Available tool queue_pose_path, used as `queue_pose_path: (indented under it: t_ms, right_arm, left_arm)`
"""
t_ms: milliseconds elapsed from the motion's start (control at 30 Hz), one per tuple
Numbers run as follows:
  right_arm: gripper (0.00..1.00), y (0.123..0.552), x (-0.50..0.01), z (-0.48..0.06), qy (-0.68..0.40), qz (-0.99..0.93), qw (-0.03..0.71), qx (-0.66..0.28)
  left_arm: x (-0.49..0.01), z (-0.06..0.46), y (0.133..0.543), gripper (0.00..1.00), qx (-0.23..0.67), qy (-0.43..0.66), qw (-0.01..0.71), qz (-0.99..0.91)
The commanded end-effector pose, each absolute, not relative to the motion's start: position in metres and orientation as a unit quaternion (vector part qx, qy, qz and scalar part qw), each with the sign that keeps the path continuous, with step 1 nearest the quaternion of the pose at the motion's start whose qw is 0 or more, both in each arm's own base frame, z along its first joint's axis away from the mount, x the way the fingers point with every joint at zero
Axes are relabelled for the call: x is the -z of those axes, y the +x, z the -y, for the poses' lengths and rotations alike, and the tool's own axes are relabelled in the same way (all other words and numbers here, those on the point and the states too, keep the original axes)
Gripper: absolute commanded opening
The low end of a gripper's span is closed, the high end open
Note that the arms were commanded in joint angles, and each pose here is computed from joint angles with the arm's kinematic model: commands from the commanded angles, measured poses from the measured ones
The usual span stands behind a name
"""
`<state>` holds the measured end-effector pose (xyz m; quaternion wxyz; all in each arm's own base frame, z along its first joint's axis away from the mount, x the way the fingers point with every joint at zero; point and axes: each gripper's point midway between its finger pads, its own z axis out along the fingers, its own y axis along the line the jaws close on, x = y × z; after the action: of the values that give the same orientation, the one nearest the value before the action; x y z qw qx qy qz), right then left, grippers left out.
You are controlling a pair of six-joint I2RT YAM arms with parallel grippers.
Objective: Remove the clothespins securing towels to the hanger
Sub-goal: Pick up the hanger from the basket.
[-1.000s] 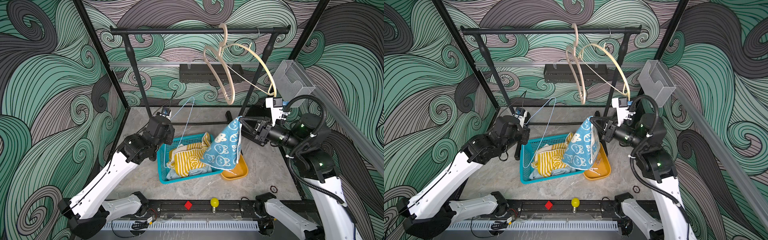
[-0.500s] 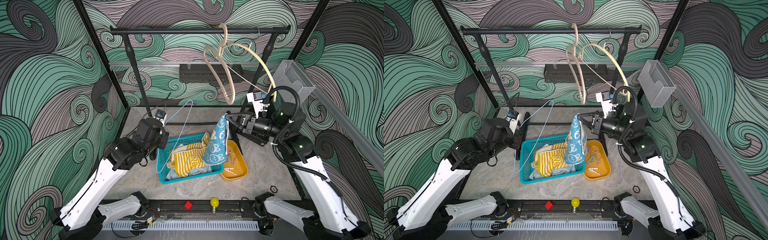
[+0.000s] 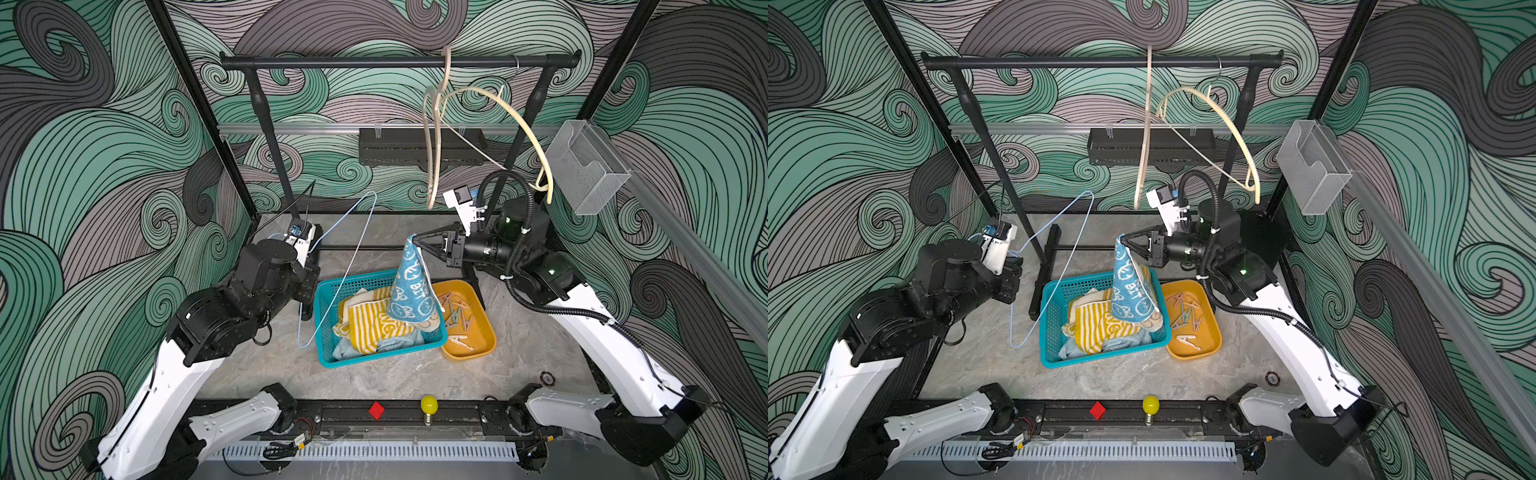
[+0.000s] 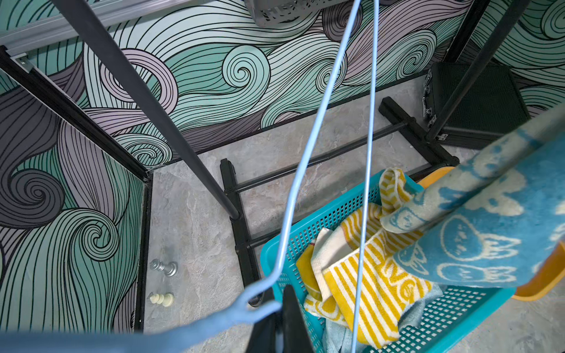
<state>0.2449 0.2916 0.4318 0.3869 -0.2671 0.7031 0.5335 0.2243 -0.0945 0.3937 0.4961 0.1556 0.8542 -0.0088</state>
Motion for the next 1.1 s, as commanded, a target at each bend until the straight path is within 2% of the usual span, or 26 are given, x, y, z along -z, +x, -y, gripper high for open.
queue_pose_path:
  t_ms: [0,433,1067]
  right_arm:
    - [0.0,0.25,-0.425,-0.305,-0.28,-0.695,0.399,-0.528]
    - [0.0,0.258,-0.327,-0.379,-0.291,-0.735,0.338,-0.51]
    - [0.0,0.27,-0.171,-0.473,-0.338,-0.801,0.232,-0.436]
  left_arm:
    - [-0.394,0.087,0.217,0.0,-0.001,0.158,0.49,-0.857]
    - [-0.4,0.04,0.189,0.0,-0.047,0.11,0.486,-0.866]
    - [-0.398,0.045,0.183,0.0,-0.022,0.124,0.488,-0.864]
